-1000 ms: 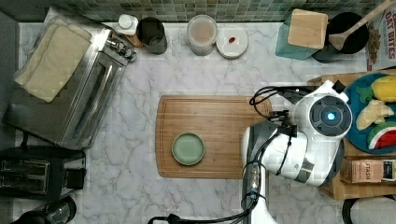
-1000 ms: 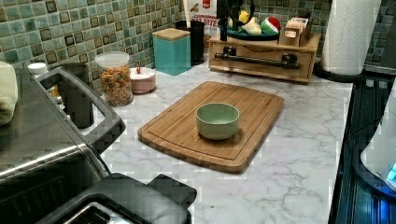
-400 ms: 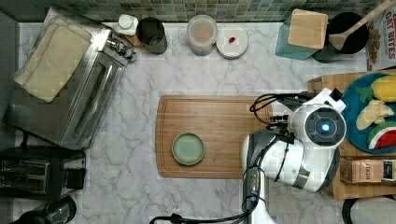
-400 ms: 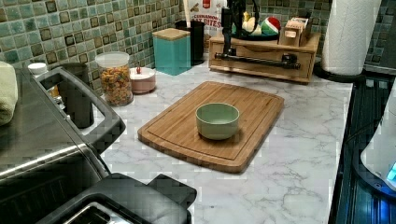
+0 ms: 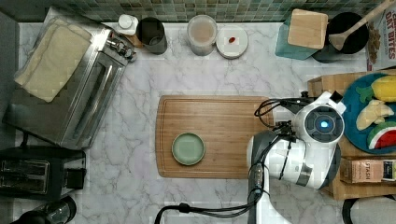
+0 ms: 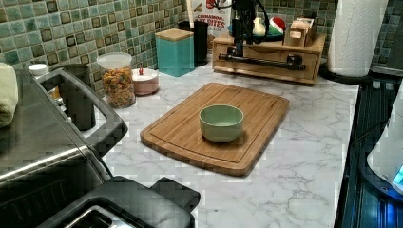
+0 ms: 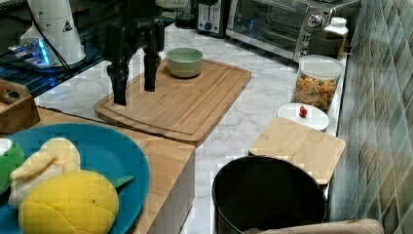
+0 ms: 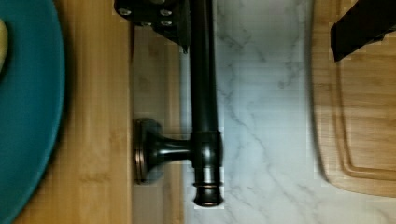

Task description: Open the drawer.

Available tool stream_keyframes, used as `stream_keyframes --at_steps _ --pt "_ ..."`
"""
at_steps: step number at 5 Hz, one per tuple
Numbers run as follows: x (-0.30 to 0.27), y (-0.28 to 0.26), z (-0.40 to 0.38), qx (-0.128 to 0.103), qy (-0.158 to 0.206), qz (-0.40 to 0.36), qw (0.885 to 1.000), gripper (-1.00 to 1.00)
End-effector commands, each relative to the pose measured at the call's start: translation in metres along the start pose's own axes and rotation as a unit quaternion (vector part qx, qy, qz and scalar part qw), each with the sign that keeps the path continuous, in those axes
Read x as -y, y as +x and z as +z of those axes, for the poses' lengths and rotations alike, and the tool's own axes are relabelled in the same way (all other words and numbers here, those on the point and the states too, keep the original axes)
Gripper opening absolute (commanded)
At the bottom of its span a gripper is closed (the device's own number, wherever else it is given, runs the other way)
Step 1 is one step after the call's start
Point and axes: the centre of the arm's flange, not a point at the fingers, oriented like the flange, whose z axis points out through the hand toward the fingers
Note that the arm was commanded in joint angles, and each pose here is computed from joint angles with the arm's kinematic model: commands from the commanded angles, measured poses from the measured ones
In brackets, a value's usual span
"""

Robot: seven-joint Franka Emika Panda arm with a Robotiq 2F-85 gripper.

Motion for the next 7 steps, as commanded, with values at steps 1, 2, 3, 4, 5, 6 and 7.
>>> stream_keyframes --at_steps 1,2,3,4,5,6,7 --pt "-0.055 -0.017 0.014 0.010 -0.008 -0.002 1.000 1.00" --pt "-0.039 -0.024 0.026 0.008 0.006 0.025 1.000 1.00" --pt "-0.029 -0.033 0.044 -0.011 0.012 0.041 0.999 1.00" --pt "-0.019 -0.039 0.061 -0.034 0.018 0.035 0.999 1.00" --pt "-0.009 -0.040 0.080 -0.027 0.028 0.028 0.999 1.00" --pt "-0.002 -0.051 0.095 -0.031 0.022 0.032 0.999 1.00" --pt "-0.011 -0.051 0.112 -0.028 0.030 0.020 0.999 1.00"
